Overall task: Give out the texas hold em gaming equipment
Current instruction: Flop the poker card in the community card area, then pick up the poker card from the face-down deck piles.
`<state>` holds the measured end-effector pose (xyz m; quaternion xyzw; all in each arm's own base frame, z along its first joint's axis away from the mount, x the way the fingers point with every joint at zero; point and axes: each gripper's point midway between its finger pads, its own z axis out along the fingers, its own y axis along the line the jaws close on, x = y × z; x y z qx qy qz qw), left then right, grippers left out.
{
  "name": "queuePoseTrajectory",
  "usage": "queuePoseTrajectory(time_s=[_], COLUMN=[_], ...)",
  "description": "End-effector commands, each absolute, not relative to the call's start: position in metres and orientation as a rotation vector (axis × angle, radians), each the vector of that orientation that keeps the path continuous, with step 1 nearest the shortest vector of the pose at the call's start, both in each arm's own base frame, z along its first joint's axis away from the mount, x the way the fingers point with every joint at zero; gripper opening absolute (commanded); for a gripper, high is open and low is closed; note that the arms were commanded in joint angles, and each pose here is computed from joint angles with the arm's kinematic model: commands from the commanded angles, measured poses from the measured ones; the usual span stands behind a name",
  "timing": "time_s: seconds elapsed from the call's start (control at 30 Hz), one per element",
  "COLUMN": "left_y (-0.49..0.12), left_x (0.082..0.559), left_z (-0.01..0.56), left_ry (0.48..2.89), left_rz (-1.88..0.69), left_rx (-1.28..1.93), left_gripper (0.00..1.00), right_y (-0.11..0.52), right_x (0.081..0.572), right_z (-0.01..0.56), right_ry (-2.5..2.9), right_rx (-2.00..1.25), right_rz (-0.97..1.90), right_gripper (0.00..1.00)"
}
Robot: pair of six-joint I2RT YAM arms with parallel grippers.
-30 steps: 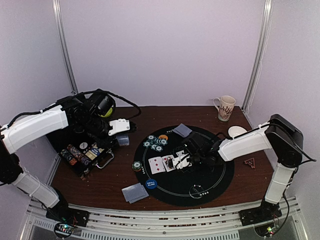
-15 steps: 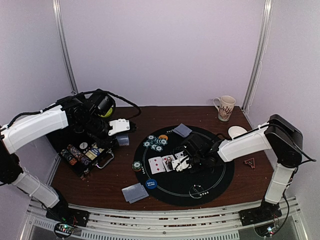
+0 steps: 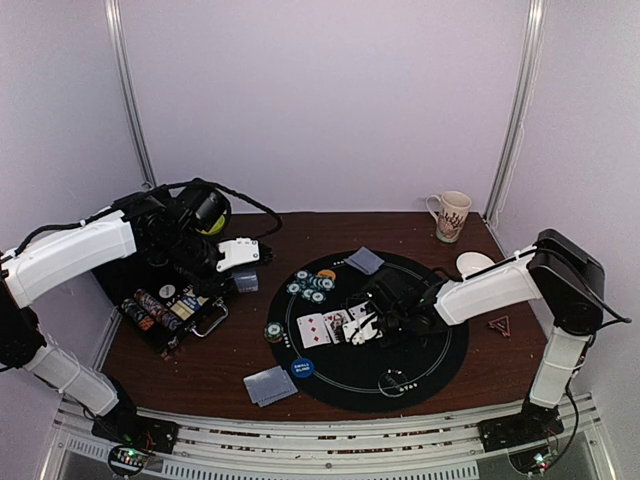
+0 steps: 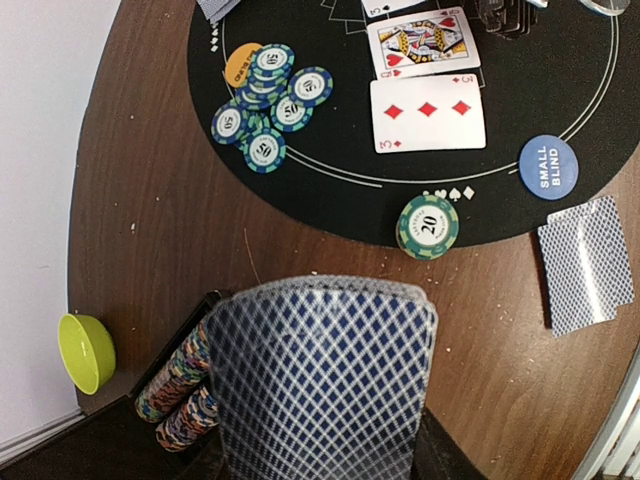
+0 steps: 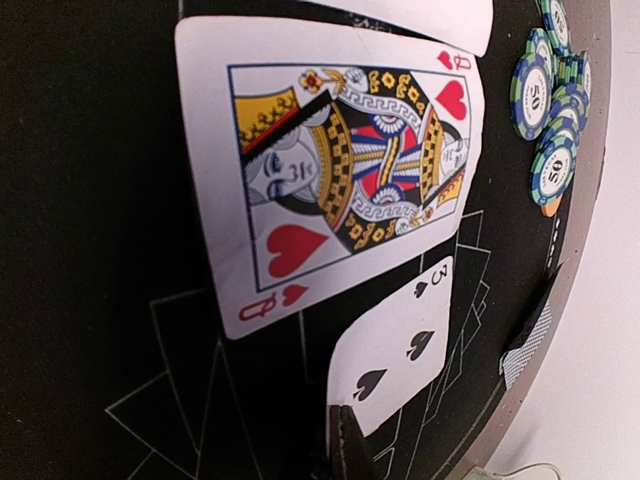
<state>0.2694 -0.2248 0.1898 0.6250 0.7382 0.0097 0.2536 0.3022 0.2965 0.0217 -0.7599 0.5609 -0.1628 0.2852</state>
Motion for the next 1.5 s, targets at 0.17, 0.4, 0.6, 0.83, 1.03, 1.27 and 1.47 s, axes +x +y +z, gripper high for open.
queuePoseTrajectory(time_s=[0.17,0.4,0.6,0.83,1.03,1.27,1.47], left_y=[-0.225,-0.225,-0.224,-0.224,-0.226,-0.229,-0.231], left_x=[0.274,0.274,0.273,0.274,0.275,0.276,0.278], left_z=[0.201,0.201,0.202,0.201,0.203,0.208,0.214], left_ry=[1.965,1.964,1.963,1.965,1.962,1.950,1.941], left_rz=[0.023,0.020,0.023,0.025,0.021,0.007,-0.004], left_rx=[1.663,1.661,1.660,1.660,1.659,1.649,1.636], left_gripper=[0.46,0.46,0.46,0.46,0.46,0.46,0.46], right_y=[0.300,0.296,0.292,0.292,0.322,0.368,0.434], right_x=[0.282,0.285,0.282,0.268,0.263,0.303,0.314], right_z=[0.008,0.002,0.003,0.023,0.097,0.268,0.281], right_ry=[1.516,1.540,1.560,1.527,1.563,1.729,1.858], right_rx=[-2.099,-2.099,-2.126,-2.130,-1.841,-0.795,-0.556], right_rz=[-0.386,-0.416,-0.426,-0.429,-0.200,0.838,1.415], right_gripper=[0.00,0.02,0.36,0.50,1.00,1.00,1.00])
